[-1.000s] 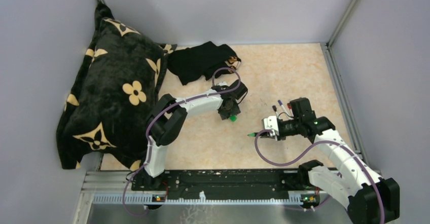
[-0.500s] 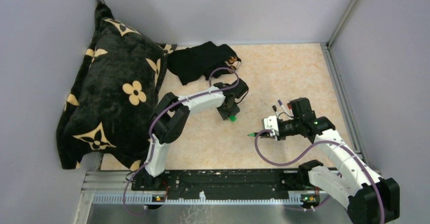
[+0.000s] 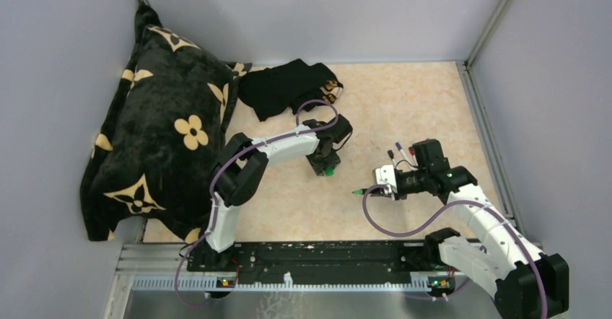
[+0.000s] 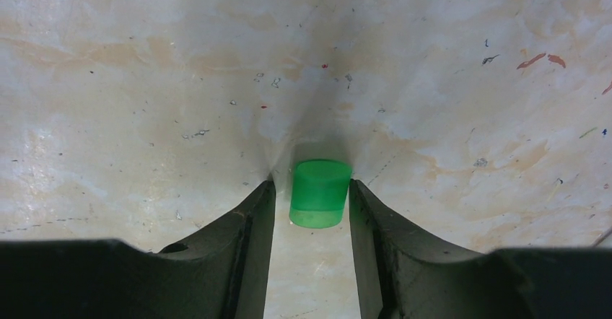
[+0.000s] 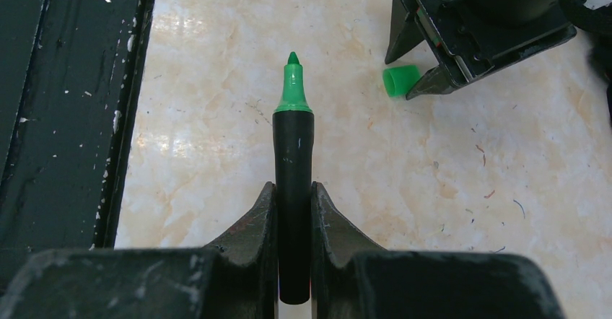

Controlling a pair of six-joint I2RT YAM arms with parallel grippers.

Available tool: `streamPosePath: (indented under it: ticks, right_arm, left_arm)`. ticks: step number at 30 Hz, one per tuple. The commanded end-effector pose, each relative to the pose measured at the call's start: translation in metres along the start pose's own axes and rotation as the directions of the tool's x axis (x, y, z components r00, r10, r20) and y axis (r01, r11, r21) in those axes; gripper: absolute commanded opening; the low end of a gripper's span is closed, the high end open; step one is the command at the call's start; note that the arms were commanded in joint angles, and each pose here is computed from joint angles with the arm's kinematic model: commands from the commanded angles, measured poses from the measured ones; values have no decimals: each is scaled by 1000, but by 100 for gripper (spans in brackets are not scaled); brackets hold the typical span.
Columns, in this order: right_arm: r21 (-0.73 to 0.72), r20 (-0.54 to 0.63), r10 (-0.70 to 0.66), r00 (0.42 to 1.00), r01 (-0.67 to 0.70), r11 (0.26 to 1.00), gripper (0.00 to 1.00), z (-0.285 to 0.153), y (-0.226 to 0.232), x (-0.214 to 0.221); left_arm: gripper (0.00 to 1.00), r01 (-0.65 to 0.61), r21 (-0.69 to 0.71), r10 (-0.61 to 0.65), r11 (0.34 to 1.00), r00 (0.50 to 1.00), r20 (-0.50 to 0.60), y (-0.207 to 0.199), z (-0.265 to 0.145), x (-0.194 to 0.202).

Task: Insert the pens into the pen caps
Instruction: Insert the pen cap onto the pen.

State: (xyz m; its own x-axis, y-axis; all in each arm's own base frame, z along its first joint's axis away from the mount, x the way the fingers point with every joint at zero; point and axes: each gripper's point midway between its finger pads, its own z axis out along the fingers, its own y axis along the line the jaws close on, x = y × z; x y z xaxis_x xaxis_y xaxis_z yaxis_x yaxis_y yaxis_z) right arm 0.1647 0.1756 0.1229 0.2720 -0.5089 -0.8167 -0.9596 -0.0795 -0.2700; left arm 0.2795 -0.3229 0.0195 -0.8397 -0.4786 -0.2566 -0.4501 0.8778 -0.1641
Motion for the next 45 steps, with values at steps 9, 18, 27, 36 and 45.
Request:
streamPosePath:
  ticks: [9, 18, 27, 36, 45]
  right_arm:
    - [29, 39, -56, 998, 55, 998, 0, -7, -11, -18]
    - [28, 42, -58, 997, 57, 998, 0, -7, -10, -19]
    - [30, 48, -66, 997, 65, 997, 0, -8, -10, -21]
    - [16, 62, -55, 997, 54, 998, 0, -6, -7, -21]
    - [9, 61, -44, 997, 43, 999, 0, -4, -6, -19]
  left_arm:
    - [46, -216, -192, 203, 957, 976, -82, 54, 45, 23]
    - [44, -277, -208, 258, 938, 959, -113, 75, 64, 30]
    - [27, -448, -236, 429, 862, 894, -128, 84, 73, 23]
    - [23, -552, -115, 555, 826, 832, -8, 76, 55, 6]
    - [39, -663, -241, 654, 709, 745, -128, 104, 70, 6]
